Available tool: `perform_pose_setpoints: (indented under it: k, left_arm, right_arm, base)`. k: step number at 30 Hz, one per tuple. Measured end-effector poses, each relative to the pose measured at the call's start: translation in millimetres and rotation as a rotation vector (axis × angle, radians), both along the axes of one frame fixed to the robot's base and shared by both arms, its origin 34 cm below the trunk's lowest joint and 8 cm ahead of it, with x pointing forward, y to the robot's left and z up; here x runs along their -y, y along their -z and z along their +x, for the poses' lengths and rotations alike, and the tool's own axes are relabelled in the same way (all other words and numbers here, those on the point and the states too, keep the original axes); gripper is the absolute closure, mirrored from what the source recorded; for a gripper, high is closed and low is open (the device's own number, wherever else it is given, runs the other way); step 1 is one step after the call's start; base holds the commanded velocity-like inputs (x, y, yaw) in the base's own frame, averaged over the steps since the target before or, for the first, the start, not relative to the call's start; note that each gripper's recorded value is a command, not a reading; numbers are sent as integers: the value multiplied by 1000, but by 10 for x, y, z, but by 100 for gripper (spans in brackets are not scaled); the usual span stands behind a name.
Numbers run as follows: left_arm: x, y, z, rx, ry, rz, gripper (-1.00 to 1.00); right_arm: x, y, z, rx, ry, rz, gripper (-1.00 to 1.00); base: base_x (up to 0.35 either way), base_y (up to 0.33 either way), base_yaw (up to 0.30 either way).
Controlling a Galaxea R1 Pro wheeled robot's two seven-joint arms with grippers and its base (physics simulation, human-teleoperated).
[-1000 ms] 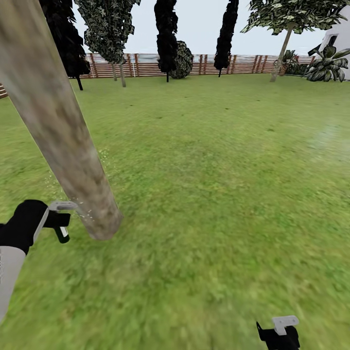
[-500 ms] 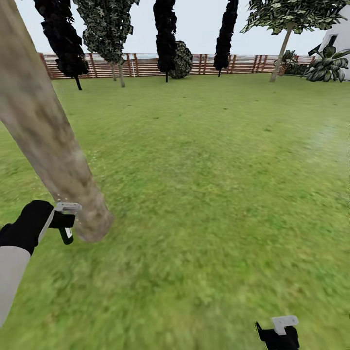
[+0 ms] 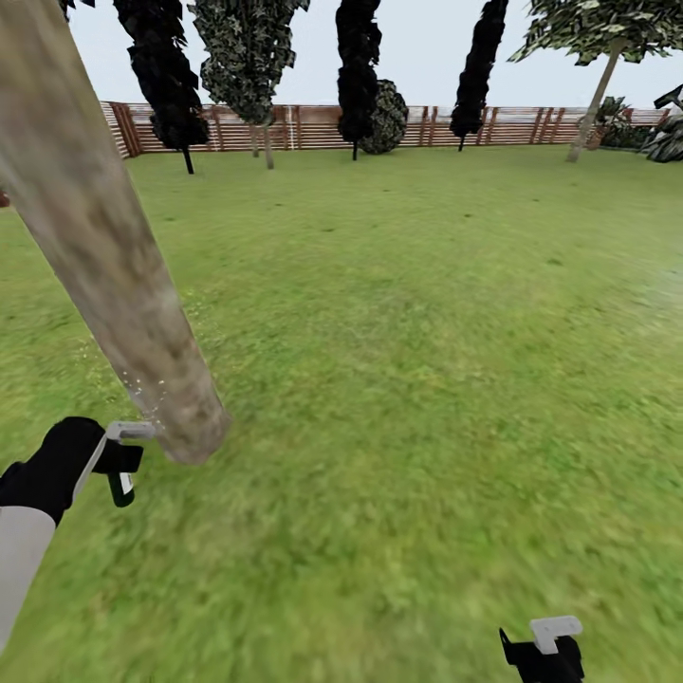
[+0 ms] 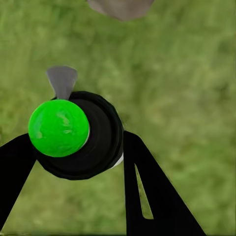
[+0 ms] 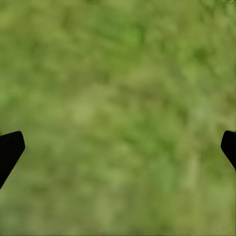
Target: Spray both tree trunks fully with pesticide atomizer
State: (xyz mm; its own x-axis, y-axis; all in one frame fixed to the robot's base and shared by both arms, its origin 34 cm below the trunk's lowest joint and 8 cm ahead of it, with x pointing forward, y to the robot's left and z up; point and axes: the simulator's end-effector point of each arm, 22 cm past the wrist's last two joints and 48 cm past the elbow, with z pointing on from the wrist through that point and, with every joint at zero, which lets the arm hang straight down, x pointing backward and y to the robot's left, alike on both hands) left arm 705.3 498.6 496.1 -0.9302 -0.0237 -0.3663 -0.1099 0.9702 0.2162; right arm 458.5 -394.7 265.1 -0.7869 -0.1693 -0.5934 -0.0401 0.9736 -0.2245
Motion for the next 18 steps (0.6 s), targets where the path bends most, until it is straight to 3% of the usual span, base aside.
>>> perform_pose_setpoints:
  k: [6, 10, 13, 18]
  left_arm:
    - [-4, -2, 0, 0, 1, 6, 100]
    - [74, -5, 36, 7, 9, 1, 100]
    - [-78, -50, 24, 7, -17, 77, 100]
    - [-97, -55, 21, 8, -28, 85, 100]
  right_arm:
    - [12, -5, 6, 1, 0, -2, -100]
    - [30, -9, 5, 2, 1, -4, -100]
    - [26, -8, 6, 1, 0, -4, -100]
    - [8, -4, 6, 1, 0, -1, -100]
  base:
    - [14, -5, 23]
    - [181, -177, 0]
    - [186, -218, 0]
    - [99, -249, 3]
